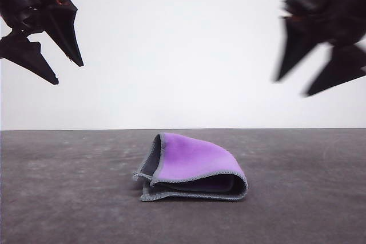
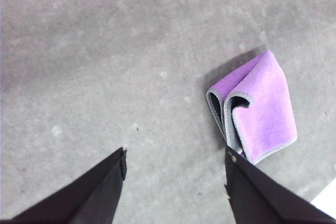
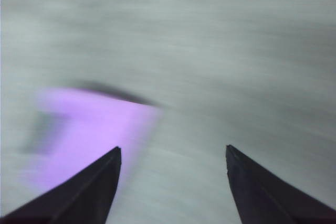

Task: Fold clothes

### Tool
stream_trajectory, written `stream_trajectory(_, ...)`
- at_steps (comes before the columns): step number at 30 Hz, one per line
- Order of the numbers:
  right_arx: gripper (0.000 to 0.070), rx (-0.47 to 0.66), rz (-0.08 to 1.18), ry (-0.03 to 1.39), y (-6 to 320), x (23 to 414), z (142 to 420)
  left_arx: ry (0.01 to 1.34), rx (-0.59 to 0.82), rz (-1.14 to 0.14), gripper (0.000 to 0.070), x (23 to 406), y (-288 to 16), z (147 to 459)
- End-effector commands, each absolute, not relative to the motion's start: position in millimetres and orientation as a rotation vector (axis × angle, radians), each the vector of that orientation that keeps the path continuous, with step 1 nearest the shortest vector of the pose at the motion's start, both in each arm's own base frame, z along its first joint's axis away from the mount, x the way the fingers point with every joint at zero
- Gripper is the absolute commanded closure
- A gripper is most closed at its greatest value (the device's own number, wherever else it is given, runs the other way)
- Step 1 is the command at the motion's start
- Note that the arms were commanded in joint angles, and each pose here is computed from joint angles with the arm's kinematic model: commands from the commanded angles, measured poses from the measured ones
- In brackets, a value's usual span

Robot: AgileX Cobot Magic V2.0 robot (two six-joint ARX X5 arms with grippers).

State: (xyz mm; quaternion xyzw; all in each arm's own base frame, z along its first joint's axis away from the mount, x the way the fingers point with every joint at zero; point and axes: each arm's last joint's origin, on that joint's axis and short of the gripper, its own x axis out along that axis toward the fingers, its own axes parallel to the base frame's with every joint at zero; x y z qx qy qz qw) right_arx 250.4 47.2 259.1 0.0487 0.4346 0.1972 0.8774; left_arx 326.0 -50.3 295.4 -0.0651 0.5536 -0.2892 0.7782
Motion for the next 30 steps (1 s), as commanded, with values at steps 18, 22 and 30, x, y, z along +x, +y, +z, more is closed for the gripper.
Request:
stream_trajectory(18, 0.0684, 0.059, 0.406, 0.911, 13.1, 240.2, 266.2, 1.187, -0.121, -0.636, 0.0685, 328.9, -51.0, 296.8)
stream_trajectory(22, 0.0684, 0.065, 0.400, 0.906, 13.0, 240.7, 266.6, 1.187, -0.126, -0.634, 0.0685, 329.0, -51.2, 296.9)
stream_trajectory(30, 0.0684, 0.062, 0.399, 0.866, 13.1, 243.8, 269.0, 1.196, -0.152, -0.615, 0.0683, 329.1, -51.1, 296.9)
